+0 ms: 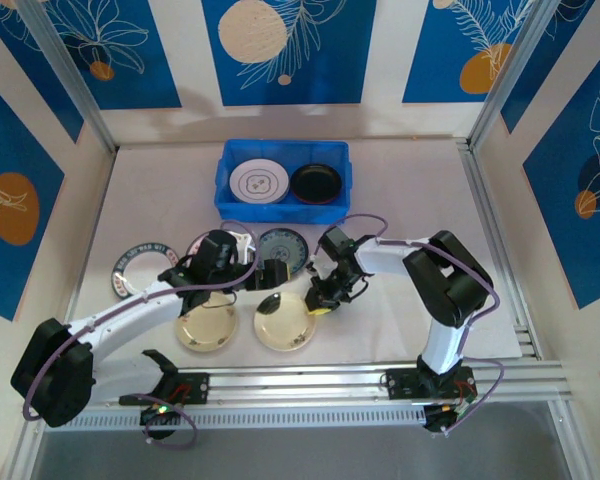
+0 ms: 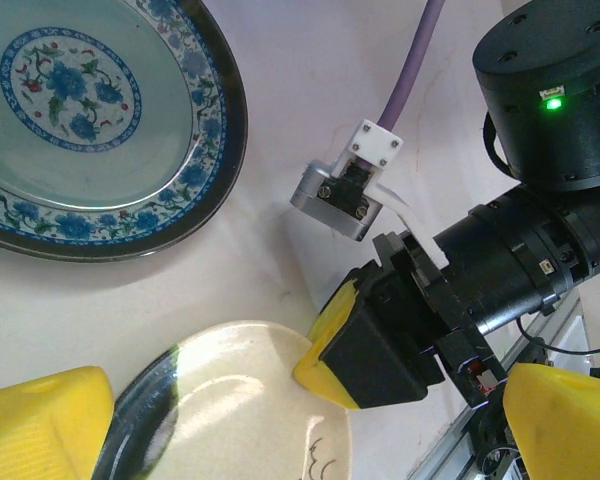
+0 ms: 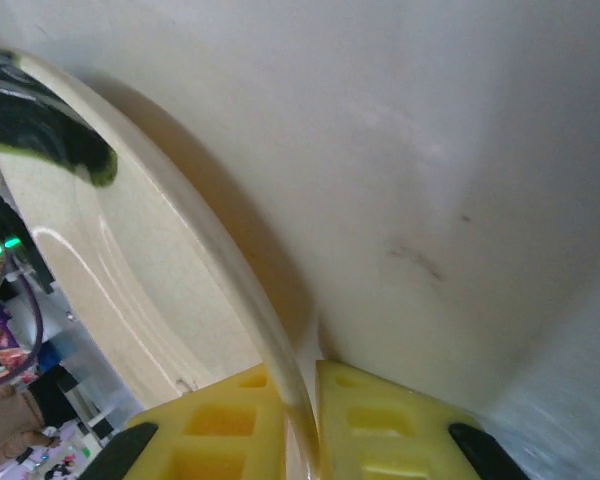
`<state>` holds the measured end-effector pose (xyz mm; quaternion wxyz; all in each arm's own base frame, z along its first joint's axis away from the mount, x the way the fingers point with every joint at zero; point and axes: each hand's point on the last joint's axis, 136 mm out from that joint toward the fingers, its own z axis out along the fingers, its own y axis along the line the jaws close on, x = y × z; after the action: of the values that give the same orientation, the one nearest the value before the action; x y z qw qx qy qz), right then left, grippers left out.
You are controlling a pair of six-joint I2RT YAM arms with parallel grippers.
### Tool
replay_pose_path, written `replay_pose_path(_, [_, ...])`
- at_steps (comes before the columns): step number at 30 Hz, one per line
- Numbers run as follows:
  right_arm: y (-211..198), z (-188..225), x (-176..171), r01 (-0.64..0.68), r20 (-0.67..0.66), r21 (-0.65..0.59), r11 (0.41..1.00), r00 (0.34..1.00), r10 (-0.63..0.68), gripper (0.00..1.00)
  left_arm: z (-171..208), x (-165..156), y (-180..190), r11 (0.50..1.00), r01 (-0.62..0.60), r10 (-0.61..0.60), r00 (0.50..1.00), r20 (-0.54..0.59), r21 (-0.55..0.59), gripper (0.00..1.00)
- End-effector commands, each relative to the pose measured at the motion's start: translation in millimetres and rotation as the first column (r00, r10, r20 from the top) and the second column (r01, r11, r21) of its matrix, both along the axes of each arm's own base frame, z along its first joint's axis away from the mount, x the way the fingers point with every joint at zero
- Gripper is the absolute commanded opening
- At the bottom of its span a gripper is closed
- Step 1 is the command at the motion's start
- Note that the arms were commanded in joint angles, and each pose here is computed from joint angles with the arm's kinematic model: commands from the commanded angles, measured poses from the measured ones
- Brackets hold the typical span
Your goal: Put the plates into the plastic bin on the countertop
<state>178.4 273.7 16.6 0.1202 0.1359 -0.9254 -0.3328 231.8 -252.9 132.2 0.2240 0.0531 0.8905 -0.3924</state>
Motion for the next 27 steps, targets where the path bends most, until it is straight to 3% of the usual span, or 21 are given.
replay_pose_path(1, [3.9, -3.0, -0.1, 0.003, -0.023, 0.020, 1.000, 1.000, -0.002, 0.11, 2.2, 1.7, -0.8, 1.000, -0.005, 0.005, 1.000, 0.019, 0.003, 1.00])
replay_pose_path(6, [0.5, 3.6, 0.2, 0.010, -0.010, 0.036, 0.999, 1.000, -0.009, 0.00, 5.1, 3.5, -4.8, 1.000, 0.016, -0.016, 0.999, 0.029, 0.000, 1.00])
replay_pose_path(27, [-15.6, 50.7, 20.0, 0.088, 0.070, 0.110, 0.990, 0.993, -0.096, 0.00, 30.5, 27.2, 31.2, 0.995, -0.027, 0.016, 0.994, 0.107, 0.097, 1.00])
